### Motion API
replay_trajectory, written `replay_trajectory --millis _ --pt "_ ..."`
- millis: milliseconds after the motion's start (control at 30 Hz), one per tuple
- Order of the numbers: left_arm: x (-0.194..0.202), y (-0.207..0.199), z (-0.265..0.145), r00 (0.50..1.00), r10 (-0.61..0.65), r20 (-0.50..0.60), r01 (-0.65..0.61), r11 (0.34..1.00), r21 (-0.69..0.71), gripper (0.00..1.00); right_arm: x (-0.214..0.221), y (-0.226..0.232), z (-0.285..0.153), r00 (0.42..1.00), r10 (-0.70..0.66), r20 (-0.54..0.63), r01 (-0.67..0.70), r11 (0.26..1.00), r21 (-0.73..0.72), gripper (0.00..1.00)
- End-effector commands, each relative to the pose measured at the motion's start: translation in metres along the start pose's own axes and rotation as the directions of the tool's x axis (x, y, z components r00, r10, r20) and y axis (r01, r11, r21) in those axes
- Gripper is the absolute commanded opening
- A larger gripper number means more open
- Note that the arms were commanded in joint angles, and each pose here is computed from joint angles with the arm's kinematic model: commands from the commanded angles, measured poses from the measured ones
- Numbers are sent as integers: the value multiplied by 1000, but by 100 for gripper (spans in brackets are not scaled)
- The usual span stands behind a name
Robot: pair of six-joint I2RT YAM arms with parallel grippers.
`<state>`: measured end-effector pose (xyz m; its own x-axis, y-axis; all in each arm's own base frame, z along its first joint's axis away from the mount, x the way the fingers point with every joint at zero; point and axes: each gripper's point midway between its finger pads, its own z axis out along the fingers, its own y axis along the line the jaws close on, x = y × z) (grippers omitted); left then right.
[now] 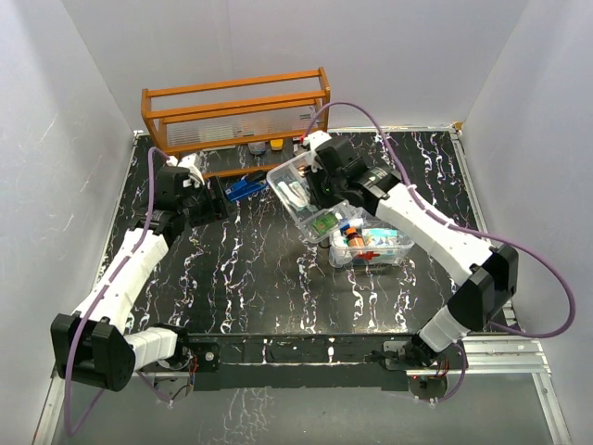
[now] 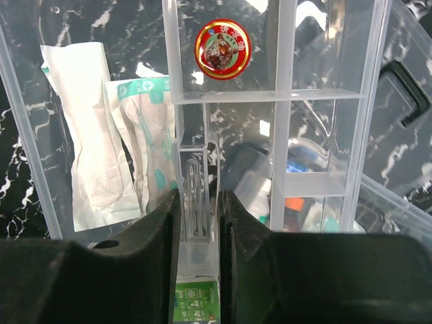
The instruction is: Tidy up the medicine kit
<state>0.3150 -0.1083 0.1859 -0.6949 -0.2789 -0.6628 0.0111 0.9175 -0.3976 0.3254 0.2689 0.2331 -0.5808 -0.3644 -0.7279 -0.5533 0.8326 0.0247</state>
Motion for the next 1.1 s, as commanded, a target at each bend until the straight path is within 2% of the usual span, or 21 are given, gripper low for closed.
replay_trajectory --millis 0,233,400,500,633,733,833,1067 --pt "6 -44 6 993 -72 -90 90 971 220 66 -3 -28 -27 996 75 46 -77 996 51 5" --pt "31 -126 28 976 -88 -200 166 894 416 72 20 -75 -56 978 207 40 -211 966 149 4" --pt "45 -181 46 950 -127 -286 267 804 530 81 33 -101 -76 955 292 58 -298 930 216 4" --pt "51 -211 50 943 -110 -316 285 757 588 84 42 -115 -84 940 333 67 -339 904 260 4" --pt "69 -232 67 926 -78 -369 293 764 575 84 48 -126 -93 928 362 83 -370 881 294 3" --pt "83 -234 86 906 -93 -413 323 782 532 77 50 -129 -96 924 370 96 -382 874 300 3" --pt "88 -245 90 891 -88 -446 350 758 550 65 51 -129 -98 922 372 103 -386 872 301 3" --pt "106 -243 99 866 -59 -497 351 780 519 47 51 -128 -97 923 368 116 -385 877 286 2"
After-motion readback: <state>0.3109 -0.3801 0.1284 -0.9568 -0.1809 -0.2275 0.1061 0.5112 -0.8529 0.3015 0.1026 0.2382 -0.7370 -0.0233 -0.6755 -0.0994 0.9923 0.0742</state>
